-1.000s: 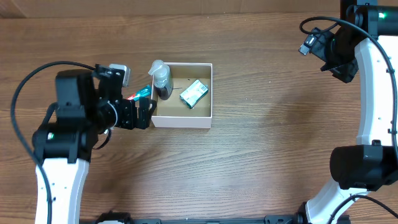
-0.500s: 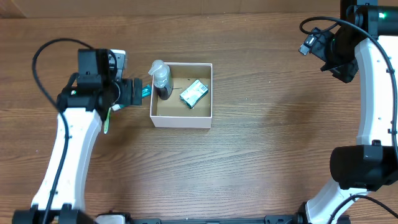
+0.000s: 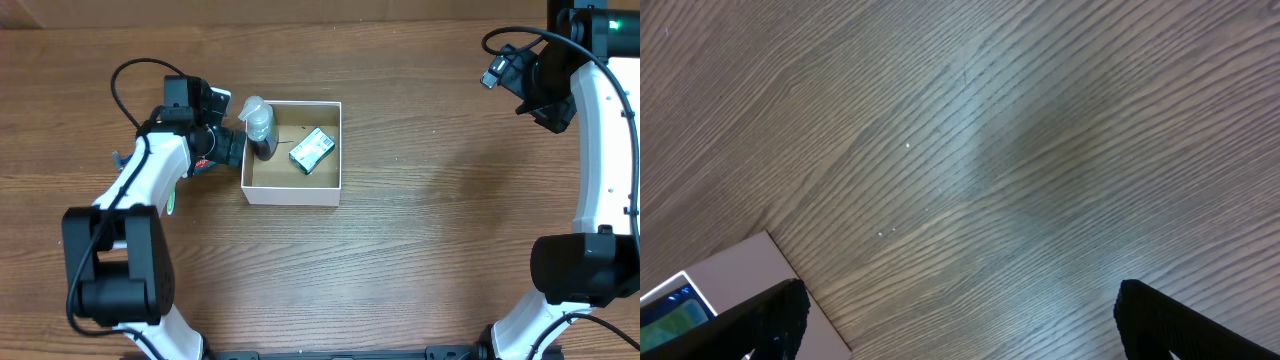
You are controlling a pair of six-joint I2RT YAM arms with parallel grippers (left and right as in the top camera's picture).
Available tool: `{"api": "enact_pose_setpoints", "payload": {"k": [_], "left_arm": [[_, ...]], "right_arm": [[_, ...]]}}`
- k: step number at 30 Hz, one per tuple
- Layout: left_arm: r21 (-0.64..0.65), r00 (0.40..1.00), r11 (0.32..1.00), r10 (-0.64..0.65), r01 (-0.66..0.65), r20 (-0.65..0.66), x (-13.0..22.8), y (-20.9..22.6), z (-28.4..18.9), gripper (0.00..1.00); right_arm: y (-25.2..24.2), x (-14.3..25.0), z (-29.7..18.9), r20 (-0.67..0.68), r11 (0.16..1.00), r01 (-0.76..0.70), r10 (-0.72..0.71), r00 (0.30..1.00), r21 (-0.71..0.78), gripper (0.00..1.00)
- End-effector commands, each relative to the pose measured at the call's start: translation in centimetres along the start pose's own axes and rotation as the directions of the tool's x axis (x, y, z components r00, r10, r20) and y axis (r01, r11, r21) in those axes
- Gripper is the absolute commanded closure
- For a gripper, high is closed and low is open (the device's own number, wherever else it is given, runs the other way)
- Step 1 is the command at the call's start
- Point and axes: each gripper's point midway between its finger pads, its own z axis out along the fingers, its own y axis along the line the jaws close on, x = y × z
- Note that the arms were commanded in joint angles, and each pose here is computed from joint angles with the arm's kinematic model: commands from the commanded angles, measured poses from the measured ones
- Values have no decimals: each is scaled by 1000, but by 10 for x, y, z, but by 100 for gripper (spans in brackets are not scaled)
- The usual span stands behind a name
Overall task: Pack container
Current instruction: 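Grasp the Colgate toothpaste tube with the left gripper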
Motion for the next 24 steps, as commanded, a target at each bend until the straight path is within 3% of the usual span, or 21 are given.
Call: {"api": "enact_pose_setpoints", "payload": {"k": [1,8,10,12,16,19,24], "left_arm": [[15,1000,1000,12,-12,-20,4,2,17,0],[40,992,998,-33,38,-121,29,-4,24,2],[48,988,998,-37,44,-150,36,-7,23,10],[55,983,997,-36,47,-181,44,-9,22,28],[62,976,997,-38,52,-214,52,-11,20,48],[54,970,994,-84,99,-227,54,-12,19,54],[41,963,987,-140,153,-231,54,-13,19,53]], "right_arm": [[-1,-3,-1,12,1000,-2,2,1000,5,0],[-1,-3,-1,12,1000,-2,2,1000,5,0],[-1,-3,-1,12,1000,-2,2,1000,5,0],[-1,-3,-1,12,1000,-2,2,1000,5,0],[-1,-3,-1,12,1000,-2,2,1000,5,0],[-1,-3,-1,12,1000,-2,2,1000,5,0],[-1,-3,-1,12,1000,-2,2,1000,5,0]]}}
